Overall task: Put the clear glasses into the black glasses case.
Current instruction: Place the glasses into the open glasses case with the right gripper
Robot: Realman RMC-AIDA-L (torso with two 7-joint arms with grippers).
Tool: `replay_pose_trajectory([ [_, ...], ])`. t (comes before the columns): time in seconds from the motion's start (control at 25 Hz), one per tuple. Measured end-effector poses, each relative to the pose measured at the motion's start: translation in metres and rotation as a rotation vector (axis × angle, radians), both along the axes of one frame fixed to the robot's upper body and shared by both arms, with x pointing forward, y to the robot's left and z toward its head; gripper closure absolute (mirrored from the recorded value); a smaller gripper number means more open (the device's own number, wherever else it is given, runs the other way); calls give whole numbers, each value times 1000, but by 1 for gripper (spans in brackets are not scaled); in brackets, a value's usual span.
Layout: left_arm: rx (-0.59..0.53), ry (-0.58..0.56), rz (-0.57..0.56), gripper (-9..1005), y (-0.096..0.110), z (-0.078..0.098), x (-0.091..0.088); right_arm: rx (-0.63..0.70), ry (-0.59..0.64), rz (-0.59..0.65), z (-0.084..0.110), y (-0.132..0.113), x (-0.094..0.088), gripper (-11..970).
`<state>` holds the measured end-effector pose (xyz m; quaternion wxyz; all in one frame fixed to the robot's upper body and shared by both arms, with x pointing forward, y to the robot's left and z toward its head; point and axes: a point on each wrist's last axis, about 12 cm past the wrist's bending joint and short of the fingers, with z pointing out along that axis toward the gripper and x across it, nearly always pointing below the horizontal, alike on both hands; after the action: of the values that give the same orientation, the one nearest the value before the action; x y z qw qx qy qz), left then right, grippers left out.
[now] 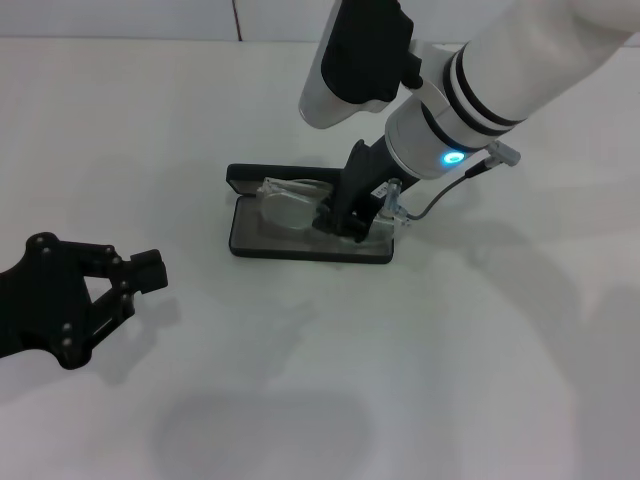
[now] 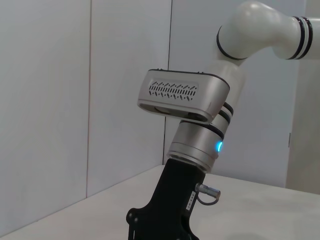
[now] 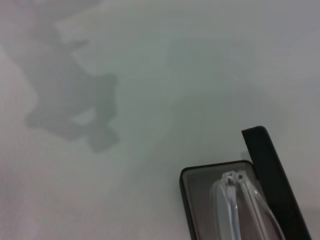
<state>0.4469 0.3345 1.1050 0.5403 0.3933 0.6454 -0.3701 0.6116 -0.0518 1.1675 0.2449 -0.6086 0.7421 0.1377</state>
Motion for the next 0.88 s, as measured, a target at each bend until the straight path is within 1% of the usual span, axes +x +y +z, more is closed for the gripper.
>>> replay_pose_trajectory([
  [0.8,0,0,0,927,0,0,0,13,-3,-2,1,-1,1,785],
  [0.88,0,0,0,927,0,0,0,13,-5,1,1,-1,1,768],
])
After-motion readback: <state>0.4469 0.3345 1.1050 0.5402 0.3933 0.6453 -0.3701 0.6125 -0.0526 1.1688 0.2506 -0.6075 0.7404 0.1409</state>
